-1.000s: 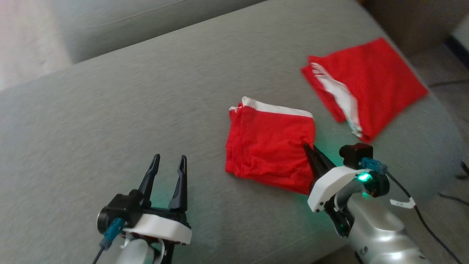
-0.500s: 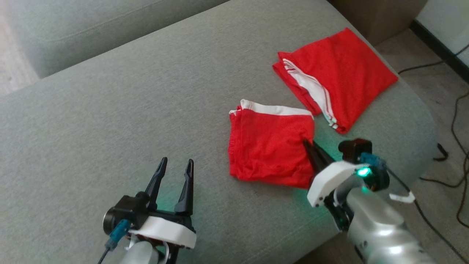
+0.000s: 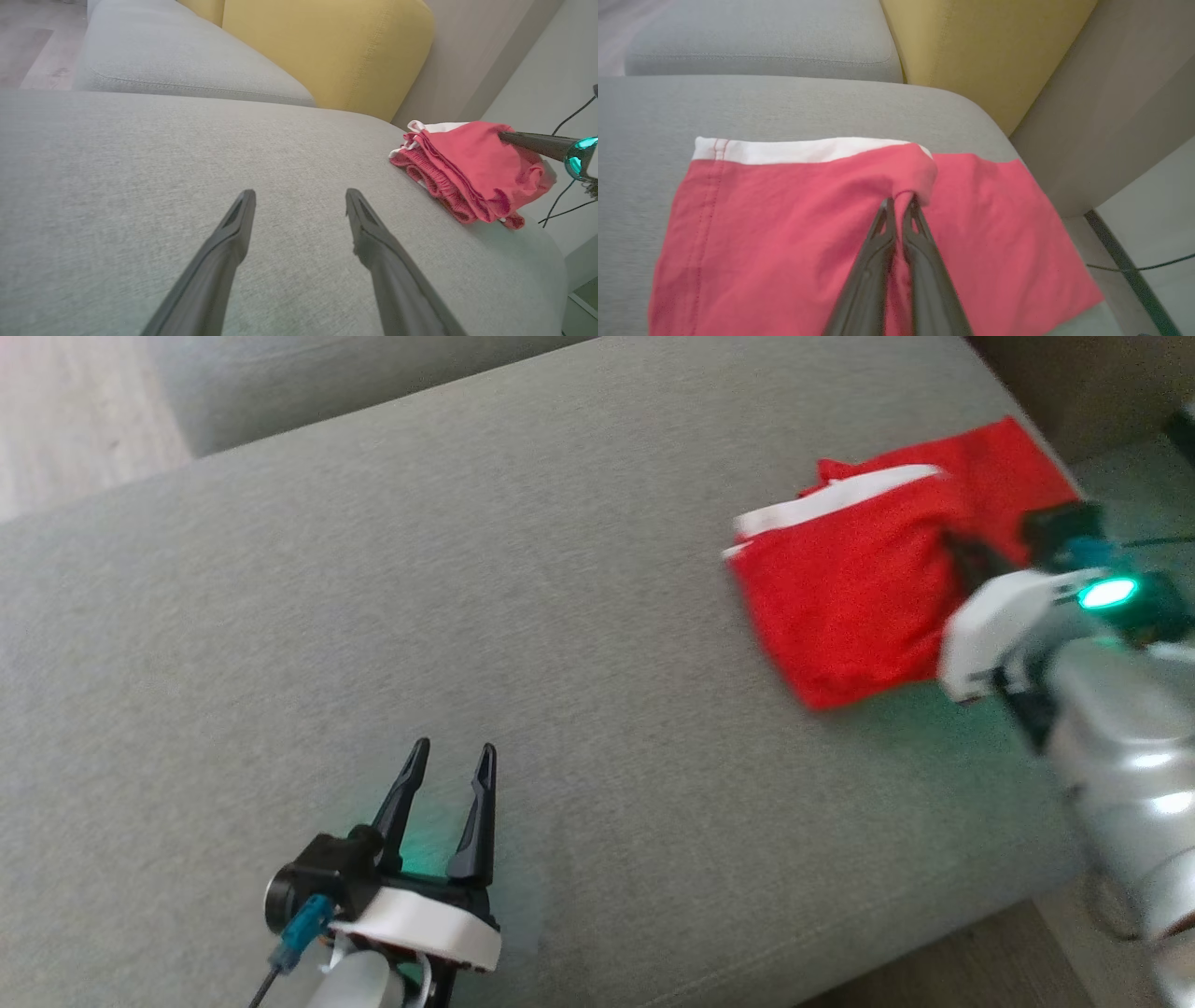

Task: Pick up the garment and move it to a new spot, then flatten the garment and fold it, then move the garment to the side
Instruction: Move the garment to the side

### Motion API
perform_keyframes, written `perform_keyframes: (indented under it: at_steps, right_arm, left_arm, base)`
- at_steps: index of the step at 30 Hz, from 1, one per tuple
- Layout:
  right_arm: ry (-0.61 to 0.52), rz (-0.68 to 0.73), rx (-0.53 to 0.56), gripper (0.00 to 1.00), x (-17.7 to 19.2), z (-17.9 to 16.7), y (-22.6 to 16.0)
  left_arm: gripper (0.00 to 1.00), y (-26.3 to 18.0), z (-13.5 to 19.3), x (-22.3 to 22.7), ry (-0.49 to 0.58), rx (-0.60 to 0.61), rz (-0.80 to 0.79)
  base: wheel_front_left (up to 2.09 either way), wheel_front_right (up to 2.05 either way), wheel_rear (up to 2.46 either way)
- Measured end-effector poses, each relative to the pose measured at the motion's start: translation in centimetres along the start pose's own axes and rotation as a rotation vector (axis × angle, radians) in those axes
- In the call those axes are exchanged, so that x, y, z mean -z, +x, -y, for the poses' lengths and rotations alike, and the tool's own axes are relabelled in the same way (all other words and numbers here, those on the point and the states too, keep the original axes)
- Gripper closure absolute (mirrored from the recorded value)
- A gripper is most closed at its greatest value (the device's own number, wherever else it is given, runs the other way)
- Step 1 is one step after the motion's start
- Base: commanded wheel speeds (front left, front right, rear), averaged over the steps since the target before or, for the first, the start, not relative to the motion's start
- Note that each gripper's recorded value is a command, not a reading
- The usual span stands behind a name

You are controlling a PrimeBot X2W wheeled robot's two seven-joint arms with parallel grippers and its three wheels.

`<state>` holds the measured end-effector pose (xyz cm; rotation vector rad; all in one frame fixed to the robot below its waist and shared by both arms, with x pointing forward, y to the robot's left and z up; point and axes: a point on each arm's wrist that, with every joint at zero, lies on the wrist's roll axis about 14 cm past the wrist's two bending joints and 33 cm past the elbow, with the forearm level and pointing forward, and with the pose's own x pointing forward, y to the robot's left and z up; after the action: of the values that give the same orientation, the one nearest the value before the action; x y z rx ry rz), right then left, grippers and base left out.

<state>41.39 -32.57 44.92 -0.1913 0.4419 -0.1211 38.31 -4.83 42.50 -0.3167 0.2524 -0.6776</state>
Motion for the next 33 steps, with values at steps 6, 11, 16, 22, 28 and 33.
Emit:
perform_keyframes:
  at_steps: [6, 11, 16, 22, 28, 33]
  right_arm:
    - [-0.105, -0.045, 0.077, 1.00, -0.8, 4.4, 1.1]
    - [-0.146, -0.035, 0.131, 0.00, -2.7, 7.0, 1.6]
    - [-0.119, -0.001, 0.213, 0.00, -3.4, 10.2, 0.8]
    - [-0.027, 0.127, 0.168, 0.00, -5.6, 6.8, 1.7]
    - [0.123, 0.339, 0.078, 0.00, -9.9, 0.8, 1.9]
    - [0.223, 0.360, 0.016, 0.00, -7.2, -4.2, 0.7]
  left_arm:
    - [0.00, -0.7, -2.0, -0.1, -0.009, -0.059, 0.007]
    - [0.00, -0.7, -2.8, -0.2, -0.011, -0.082, 0.012]
    - [0.00, -0.9, -3.2, -0.2, -0.005, -0.095, 0.012]
    - [0.00, -1.1, -4.6, -1.1, 0.002, -0.150, 0.036]
    - [0.00, -1.7, -6.0, -2.2, 0.028, -0.202, 0.065]
    - [0.00, -2.7, -7.5, -3.3, 0.048, -0.264, 0.092]
  base:
    - [0.00, 0.00, 0.00]
    - [0.00, 0.00, 0.00]
    - [0.00, 0.00, 0.00]
    - [0.00, 0.00, 0.00]
    - [0.00, 0.00, 0.00]
    - [0.00, 0.00, 0.00]
